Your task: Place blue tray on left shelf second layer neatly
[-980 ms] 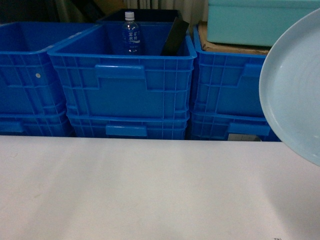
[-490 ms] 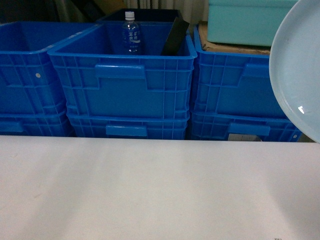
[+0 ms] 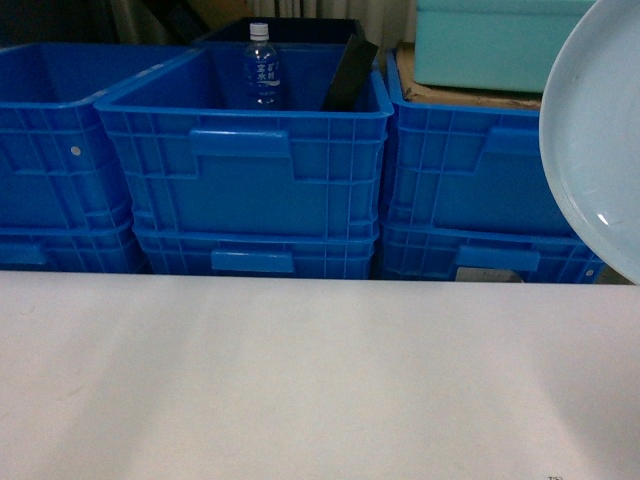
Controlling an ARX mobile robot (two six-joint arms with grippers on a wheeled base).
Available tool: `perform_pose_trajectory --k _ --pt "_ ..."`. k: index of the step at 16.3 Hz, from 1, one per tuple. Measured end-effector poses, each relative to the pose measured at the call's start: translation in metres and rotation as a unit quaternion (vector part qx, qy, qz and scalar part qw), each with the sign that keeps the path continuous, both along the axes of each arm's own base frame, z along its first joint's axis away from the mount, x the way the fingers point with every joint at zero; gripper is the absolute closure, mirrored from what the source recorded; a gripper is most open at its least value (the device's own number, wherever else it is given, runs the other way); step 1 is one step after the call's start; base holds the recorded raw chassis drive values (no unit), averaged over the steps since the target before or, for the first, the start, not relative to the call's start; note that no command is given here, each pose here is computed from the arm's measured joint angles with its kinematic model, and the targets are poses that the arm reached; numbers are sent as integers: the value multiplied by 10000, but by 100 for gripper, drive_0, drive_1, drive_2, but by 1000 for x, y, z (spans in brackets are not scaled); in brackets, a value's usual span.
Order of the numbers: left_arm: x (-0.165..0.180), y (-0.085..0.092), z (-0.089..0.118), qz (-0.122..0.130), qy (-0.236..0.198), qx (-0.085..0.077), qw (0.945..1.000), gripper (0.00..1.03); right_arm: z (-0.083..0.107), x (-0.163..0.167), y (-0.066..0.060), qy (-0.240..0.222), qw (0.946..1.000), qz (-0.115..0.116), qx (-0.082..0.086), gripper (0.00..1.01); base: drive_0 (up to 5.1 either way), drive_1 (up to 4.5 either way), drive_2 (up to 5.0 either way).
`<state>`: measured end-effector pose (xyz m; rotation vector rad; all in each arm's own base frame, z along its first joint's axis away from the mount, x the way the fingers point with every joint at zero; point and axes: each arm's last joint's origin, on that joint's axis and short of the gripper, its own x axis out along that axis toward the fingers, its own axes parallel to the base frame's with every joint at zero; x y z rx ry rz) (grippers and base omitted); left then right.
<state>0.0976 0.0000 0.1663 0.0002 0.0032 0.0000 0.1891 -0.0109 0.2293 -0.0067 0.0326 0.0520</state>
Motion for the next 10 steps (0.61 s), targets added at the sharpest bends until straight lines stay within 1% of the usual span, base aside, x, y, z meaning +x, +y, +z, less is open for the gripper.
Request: perform_pose_trajectory --k 1,7,10 --pt "0 0 0 0 -2 0 10000 5 0 0 0 0 10000 0 0 99 0 0 0" --pt "0 0 0 8 8 0 10000 5 0 0 1 -9 10000 45 11 99 476 -357 -137" --pt "0 0 0 15 2 0 10000 5 0 0 1 4 10000 42 10 99 295 -536 -319"
